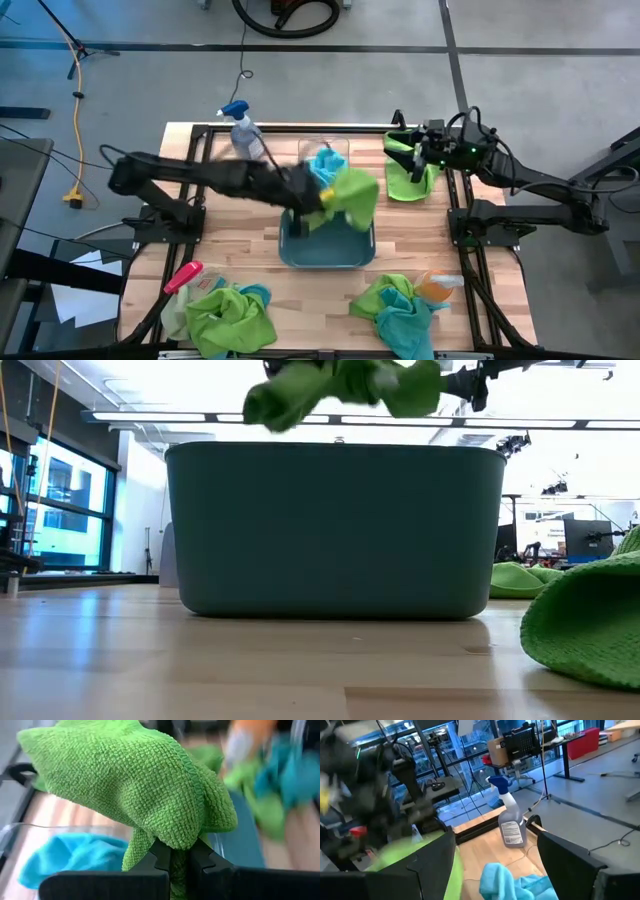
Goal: Sort microfiber towel by color & place in baskets
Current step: Put the green microfiber towel into the blue bin
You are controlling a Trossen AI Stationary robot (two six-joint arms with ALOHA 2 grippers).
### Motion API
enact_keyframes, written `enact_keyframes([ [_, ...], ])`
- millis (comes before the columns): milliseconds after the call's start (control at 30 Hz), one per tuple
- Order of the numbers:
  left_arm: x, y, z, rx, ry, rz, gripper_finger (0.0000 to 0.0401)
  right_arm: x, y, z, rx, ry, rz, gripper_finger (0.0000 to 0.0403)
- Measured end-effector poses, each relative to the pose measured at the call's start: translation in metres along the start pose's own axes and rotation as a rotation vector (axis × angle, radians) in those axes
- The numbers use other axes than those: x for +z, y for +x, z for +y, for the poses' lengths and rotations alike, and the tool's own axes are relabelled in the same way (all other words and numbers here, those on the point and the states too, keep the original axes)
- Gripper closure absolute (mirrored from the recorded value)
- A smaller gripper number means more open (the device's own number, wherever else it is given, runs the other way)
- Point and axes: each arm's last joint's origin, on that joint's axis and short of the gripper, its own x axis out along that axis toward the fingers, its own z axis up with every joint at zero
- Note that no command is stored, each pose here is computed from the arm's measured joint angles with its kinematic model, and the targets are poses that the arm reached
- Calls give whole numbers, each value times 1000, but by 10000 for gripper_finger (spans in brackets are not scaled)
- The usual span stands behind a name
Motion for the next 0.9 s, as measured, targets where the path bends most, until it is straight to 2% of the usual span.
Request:
enact_keyframes([
  [100, -8, 27, -20, -31, 90, 78, 398, 0, -1, 1, 26, 64, 5, 123],
  [300, -31, 76, -46, -74, 176, 208, 398, 1, -2, 3, 66, 188, 15, 123],
  [467, -58, 114, -49, -107, 167, 335, 398, 0, -2, 5, 75, 243, 20, 123],
  [600, -68, 139, -50, -154, 86, 363, 398, -1, -2, 8, 84, 286, 26, 123],
  [733, -82, 158, -53, -174, 76, 426, 397, -1, -1, 9, 65, 321, 17, 123],
  [900, -92, 169, -54, -173, 102, 466, 371, -1, -1, 9, 38, 321, 4, 123],
])
